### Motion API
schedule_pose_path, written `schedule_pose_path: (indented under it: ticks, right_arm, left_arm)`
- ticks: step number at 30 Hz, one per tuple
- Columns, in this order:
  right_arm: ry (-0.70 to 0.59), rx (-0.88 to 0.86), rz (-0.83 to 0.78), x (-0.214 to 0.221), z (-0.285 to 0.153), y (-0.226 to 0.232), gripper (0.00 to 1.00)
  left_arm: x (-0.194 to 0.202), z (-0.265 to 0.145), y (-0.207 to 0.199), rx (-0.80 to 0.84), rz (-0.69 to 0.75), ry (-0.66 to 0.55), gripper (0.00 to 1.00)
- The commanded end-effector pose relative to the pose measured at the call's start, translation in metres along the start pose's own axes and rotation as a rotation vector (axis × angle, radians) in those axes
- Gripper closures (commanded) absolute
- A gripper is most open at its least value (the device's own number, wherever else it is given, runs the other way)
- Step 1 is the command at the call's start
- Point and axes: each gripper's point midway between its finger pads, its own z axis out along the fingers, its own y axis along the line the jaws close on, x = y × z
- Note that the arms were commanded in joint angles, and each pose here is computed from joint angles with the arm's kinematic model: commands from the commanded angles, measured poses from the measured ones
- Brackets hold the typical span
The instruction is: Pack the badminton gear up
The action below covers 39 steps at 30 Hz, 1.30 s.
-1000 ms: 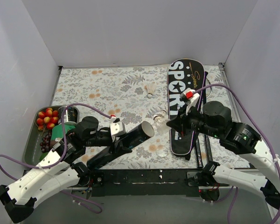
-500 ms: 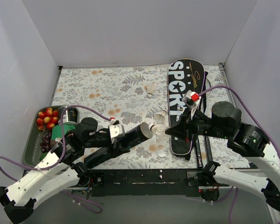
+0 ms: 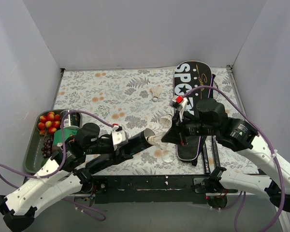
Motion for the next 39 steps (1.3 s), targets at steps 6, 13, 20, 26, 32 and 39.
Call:
schedule_pose_path:
  ticks: [6,13,20,26,32,39]
  right_arm:
    - [0.017,-0.062,-0.066,-0.030,0.011,0.012,0.99]
    - [0.073,-0.088,-0.048,-0.038,0.032,0.011,0.99]
    - [0.133,-0.101,-0.019,-0.028,0.047,0.006,0.99]
    - [0.172,-0.097,0.001,-0.021,0.054,0.003,0.99]
    - [0.225,-0.101,0.028,-0.006,0.069,0.002,0.99]
    - [0.218,-0.077,0.058,0.008,0.088,-0.004,0.99]
  left_arm:
    - [-0.023,-0.013,-0.010,0.028,0.065,-0.080,0.82]
    - [-0.023,-0.016,-0.013,0.033,0.067,-0.092,0.82]
    - [-0.024,-0.016,-0.014,0.037,0.069,-0.098,0.82]
    - [-0.024,-0.014,-0.014,0.041,0.069,-0.102,0.82]
    - [-0.026,-0.013,-0.014,0.042,0.067,-0.106,0.82]
    - [-0.026,-0.011,-0.012,0.041,0.062,-0.099,0.82]
